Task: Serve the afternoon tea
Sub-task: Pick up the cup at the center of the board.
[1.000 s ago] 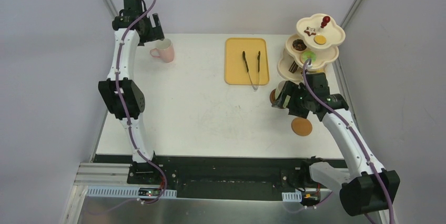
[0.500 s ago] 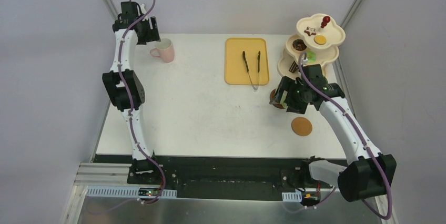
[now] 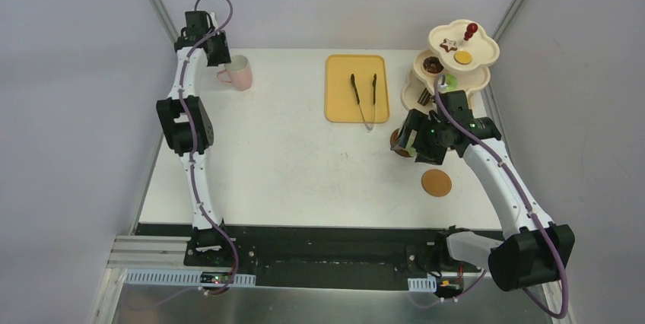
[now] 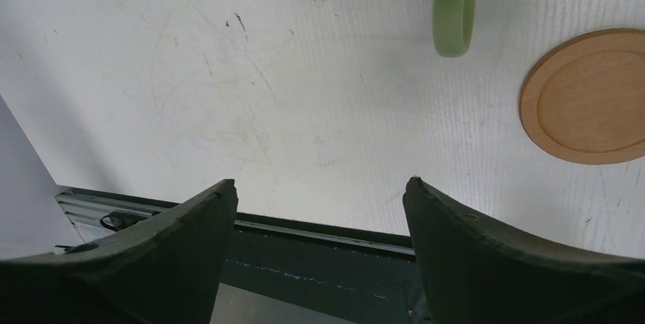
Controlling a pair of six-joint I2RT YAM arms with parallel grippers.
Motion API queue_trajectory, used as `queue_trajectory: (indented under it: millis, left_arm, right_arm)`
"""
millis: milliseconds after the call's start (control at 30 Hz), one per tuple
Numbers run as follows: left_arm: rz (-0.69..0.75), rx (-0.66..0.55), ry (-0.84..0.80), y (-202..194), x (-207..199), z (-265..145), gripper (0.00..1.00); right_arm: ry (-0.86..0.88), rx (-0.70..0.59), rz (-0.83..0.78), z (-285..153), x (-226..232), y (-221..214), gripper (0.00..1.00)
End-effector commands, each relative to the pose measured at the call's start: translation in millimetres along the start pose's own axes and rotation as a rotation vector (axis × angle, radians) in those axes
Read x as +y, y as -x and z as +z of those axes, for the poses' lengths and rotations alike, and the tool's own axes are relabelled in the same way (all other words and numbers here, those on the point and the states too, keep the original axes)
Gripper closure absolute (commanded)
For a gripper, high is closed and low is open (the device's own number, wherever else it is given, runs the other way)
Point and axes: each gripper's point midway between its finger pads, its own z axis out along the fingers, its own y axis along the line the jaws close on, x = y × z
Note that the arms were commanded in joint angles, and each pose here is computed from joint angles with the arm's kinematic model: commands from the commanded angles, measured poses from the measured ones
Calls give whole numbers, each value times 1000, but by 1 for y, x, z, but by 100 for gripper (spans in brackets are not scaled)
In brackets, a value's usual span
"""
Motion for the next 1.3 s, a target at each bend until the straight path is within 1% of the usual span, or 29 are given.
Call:
queue_trajectory:
  millis: [0, 67, 267, 333, 367, 400, 500, 567, 600, 667, 733, 833, 933, 967, 1033, 1133, 1200, 1267]
  left_arm:
    - [39, -56, 8, 9, -12, 9, 53]
    - [45, -42, 6, 3, -17, 13, 56]
    - [56, -15, 31, -7, -23, 12, 76]
    - [74, -11, 36, -6, -27, 6, 89]
    - [84, -7, 38, -7, -29, 3, 95]
    - [95, -7, 42, -6, -32, -1, 100]
    - [120, -7, 41, -4, -44, -19, 100]
    - [123, -6, 26, -4, -56, -35, 100]
    - [129, -11, 37, -4, -65, -46, 100]
    - [132, -17, 38, -6, -84, -69, 100]
    - [108, -21, 31, -12, -105, -95, 100]
    - [64, 9, -38, -34, -148, -135, 100]
    - [108, 25, -47, -59, -185, -180, 100]
    - [100, 32, -50, -69, -195, -193, 100]
    - [62, 38, -122, -91, -225, -220, 100]
    - [10, 34, -213, -120, -262, -250, 100]
    - [27, 27, -248, -134, -283, -267, 100]
    - [101, -1, -244, -145, -297, -278, 100]
  right_arm:
    - [9, -20, -3, -13, 9, 8, 16]
    - [10, -23, -2, -14, 9, 8, 16]
    - [3, -31, 0, -15, 7, 6, 16]
    - [-50, -70, 13, -17, -3, 11, 11]
    - [-78, -92, 14, -18, -8, 14, 5]
    - [-104, -118, 13, -20, -13, 18, 1]
    - [-155, -214, 29, -28, -22, 32, 1]
    - [-144, -266, 62, -32, -20, 38, 1]
    - [-115, -269, 69, -31, -15, 38, 1]
    - [-18, -233, 59, -27, 3, 35, 1]
    - [28, -178, 70, -20, 13, 31, 1]
    - [88, -116, 49, -17, 32, 31, 7]
    - [138, -99, 28, -18, 50, 38, 8]
    - [150, -91, 28, -18, 56, 39, 8]
    - [178, -69, 49, -15, 69, 40, 9]
    - [228, -33, 112, -10, 89, 40, 12]
    - [249, -2, 141, -9, 101, 39, 14]
    - [267, 9, 134, -10, 113, 38, 16]
